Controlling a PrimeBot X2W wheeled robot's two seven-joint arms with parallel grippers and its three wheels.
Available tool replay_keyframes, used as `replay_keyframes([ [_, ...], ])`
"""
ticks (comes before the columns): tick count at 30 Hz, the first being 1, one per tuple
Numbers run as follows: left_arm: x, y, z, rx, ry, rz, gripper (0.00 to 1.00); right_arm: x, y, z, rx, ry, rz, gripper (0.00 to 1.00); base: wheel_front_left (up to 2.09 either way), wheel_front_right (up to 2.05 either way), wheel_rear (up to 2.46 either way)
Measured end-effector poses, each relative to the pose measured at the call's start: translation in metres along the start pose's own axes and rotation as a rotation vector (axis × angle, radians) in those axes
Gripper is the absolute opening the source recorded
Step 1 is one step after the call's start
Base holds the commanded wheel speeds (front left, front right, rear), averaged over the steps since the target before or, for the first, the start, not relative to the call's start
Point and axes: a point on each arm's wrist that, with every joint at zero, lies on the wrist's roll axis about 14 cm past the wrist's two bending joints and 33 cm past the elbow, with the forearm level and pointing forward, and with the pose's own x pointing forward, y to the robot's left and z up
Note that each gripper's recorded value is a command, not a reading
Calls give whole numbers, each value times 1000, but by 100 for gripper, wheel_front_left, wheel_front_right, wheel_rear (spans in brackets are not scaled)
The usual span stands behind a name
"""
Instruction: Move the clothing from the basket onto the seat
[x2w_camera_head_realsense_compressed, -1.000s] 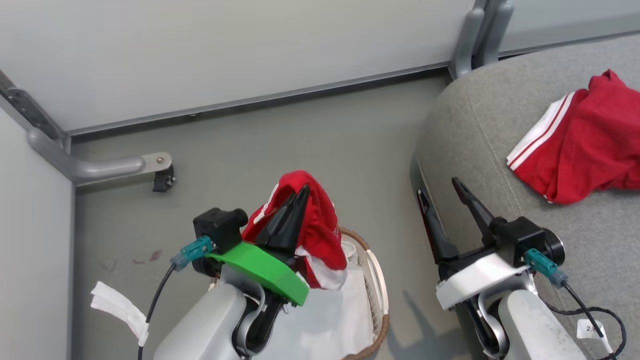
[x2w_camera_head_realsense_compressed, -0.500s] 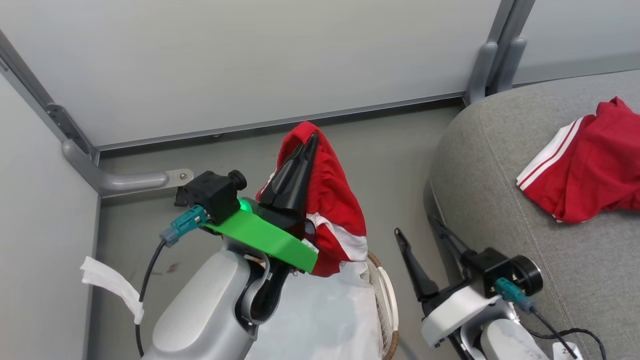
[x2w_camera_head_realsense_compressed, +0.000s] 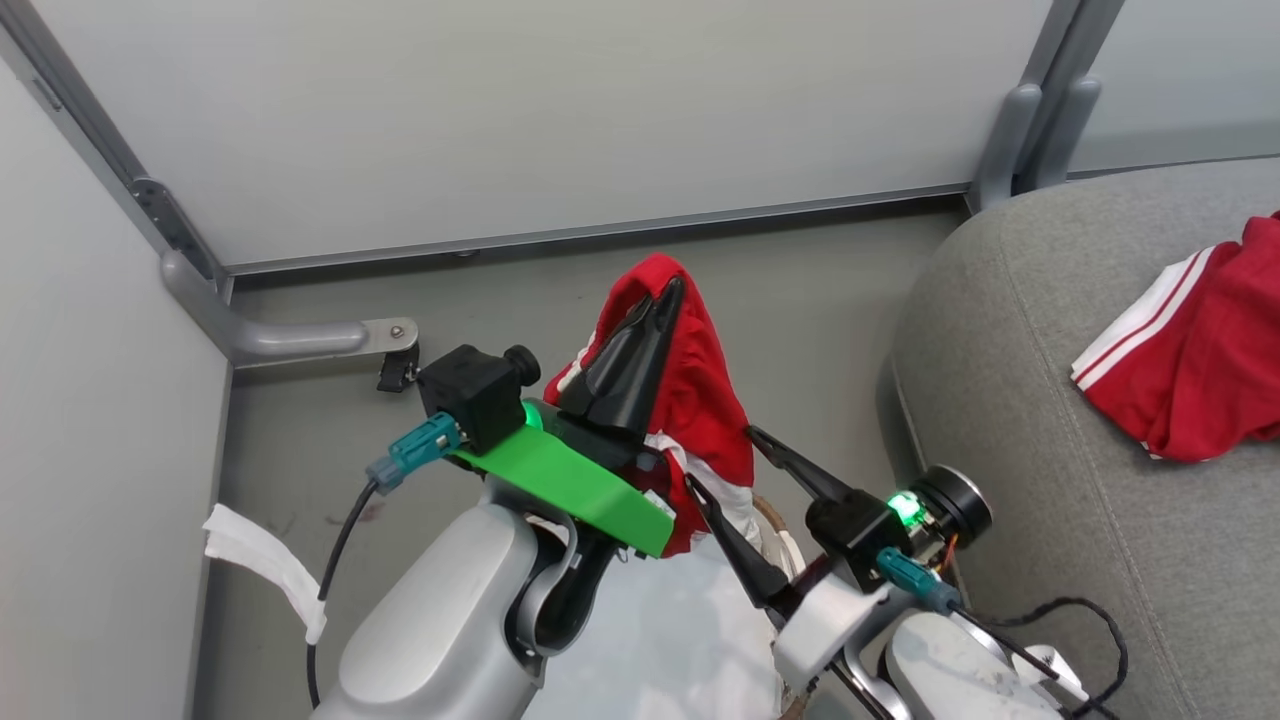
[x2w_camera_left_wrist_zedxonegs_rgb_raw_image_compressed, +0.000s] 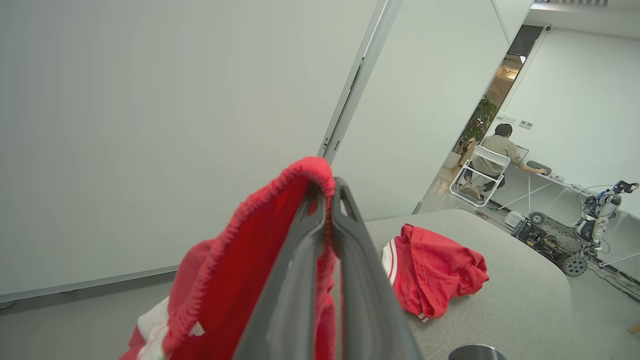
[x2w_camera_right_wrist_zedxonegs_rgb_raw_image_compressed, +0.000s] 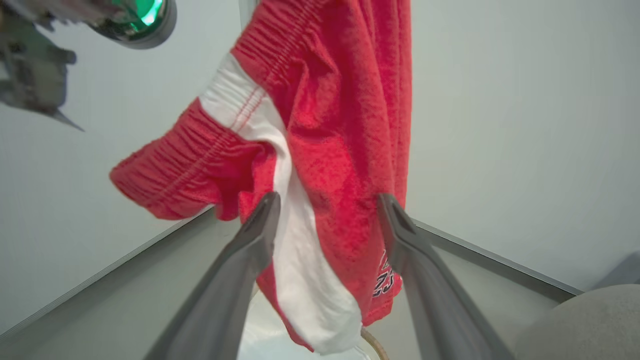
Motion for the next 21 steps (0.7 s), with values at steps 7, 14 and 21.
replay_keyframes([
  [7,-3,-5,-3,5,11,-10,0,15,18,-11,-63,42,86,100,0,0,0],
  [14,-3,-13,-3,6,17,-30,0,18,12,-36,-88,125,89,100,0,0,0],
  [21,-6,-19,-3,4,22,-44,0,16,14,-58,-61,195,95,100,0,0,0],
])
